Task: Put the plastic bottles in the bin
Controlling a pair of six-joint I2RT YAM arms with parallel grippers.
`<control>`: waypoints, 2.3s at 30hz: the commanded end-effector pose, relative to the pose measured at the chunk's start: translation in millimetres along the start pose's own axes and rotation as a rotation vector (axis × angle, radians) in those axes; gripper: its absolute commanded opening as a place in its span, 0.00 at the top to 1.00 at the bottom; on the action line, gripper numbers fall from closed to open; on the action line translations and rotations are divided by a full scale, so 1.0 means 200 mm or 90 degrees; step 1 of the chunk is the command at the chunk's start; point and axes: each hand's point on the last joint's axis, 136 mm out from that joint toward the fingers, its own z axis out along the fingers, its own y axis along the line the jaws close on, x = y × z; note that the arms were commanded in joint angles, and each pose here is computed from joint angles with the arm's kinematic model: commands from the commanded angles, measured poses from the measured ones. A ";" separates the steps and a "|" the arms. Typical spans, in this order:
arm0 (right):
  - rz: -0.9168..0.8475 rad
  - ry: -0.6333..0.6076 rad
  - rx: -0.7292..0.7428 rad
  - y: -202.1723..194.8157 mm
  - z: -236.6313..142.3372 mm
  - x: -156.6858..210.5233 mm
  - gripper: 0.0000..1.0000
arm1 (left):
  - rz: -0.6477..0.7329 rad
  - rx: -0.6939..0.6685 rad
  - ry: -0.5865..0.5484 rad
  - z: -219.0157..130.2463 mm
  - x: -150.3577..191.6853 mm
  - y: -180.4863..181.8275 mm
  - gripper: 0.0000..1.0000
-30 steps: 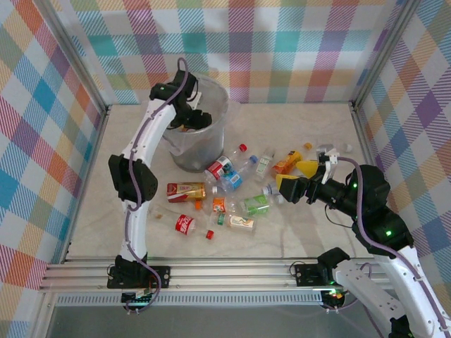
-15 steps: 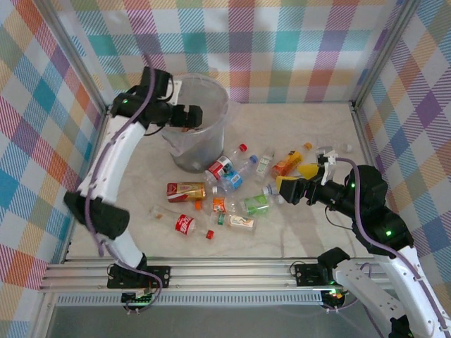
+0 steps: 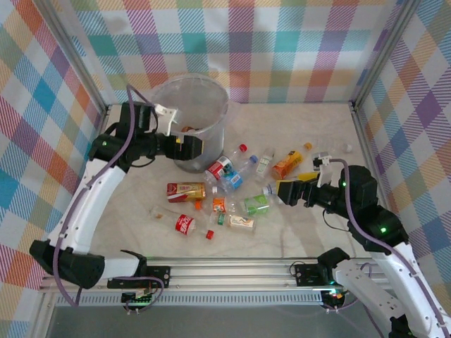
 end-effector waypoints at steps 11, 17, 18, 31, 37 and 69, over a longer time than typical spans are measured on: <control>0.175 0.050 0.278 -0.42 0.09 0.13 0.00 | 0.040 0.308 -0.026 -0.30 0.34 -0.48 0.00; 0.205 0.048 0.322 -0.49 0.18 0.09 0.00 | 0.021 0.304 -0.043 -0.27 0.44 -0.45 0.00; 0.207 0.054 0.340 -0.51 0.19 0.10 0.00 | 0.018 0.301 -0.047 -0.25 0.45 -0.44 0.00; 0.403 0.079 0.450 -0.86 0.40 0.33 0.07 | 0.015 0.287 -0.050 -0.17 0.52 -0.41 0.00; 0.532 0.025 0.469 -1.06 0.44 0.36 0.23 | 0.015 0.272 -0.043 -0.16 0.54 -0.39 0.00; 0.767 -0.081 0.523 -1.46 0.66 0.58 0.39 | 0.015 0.244 -0.024 -0.13 0.57 -0.35 0.00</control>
